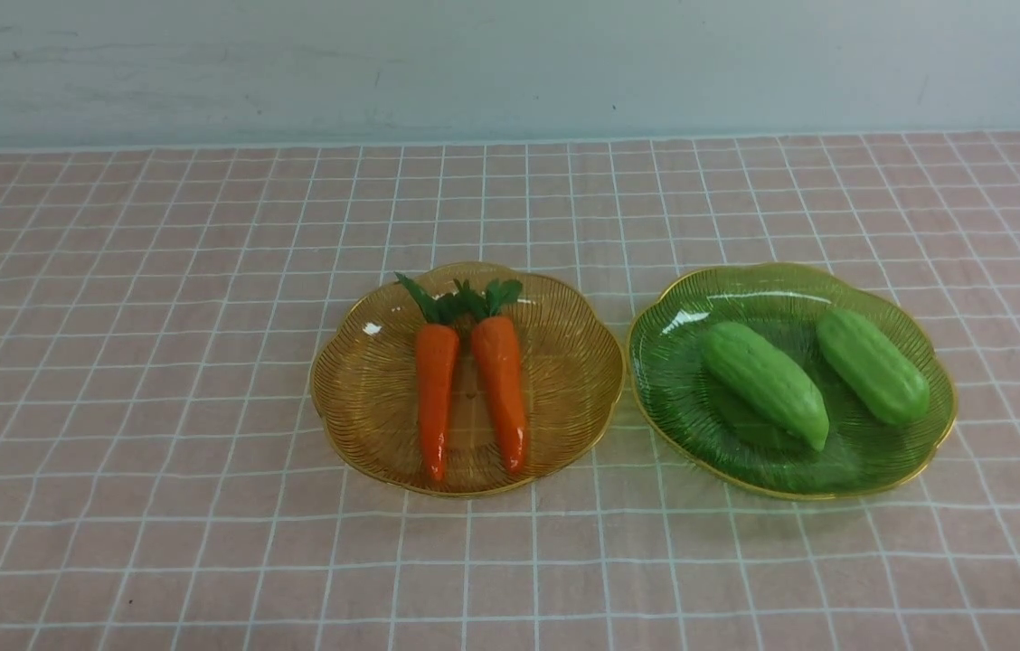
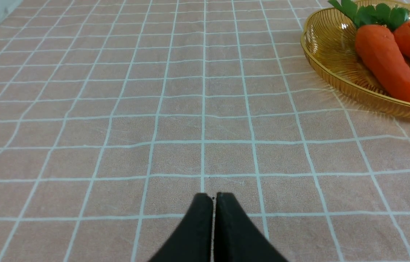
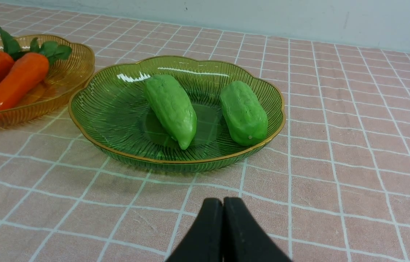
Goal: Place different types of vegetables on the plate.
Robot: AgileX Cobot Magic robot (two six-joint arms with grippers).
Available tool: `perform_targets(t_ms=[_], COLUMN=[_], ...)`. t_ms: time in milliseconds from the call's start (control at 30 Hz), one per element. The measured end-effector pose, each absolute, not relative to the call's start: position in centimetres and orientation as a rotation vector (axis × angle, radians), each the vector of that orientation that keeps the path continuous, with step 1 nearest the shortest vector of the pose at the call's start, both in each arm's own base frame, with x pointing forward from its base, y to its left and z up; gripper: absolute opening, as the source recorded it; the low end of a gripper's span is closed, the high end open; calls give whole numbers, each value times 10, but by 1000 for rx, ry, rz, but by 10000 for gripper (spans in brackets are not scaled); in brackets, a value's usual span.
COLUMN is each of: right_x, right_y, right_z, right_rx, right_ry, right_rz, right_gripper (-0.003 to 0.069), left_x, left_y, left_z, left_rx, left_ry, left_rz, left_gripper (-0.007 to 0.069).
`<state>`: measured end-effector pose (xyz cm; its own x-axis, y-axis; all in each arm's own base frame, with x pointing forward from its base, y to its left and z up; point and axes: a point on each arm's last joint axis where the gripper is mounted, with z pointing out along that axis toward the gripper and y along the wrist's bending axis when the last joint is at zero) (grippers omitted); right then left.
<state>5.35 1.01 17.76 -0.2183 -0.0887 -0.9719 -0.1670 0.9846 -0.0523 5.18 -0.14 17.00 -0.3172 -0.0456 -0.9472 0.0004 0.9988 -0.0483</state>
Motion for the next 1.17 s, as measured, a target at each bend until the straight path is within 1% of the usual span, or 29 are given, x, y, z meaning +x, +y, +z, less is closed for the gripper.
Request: perform_targets(t_ms=[1167], right_x=[54], right_y=[10], right_z=[178], right_rx=[-171], right_ry=[1795], right_rz=[87], right_gripper=[-16], left_x=[52], left_y=[-1], left_z=[170], left_rx=[-32], left_ry=[1893], left_rz=[-46], left_gripper=[-3])
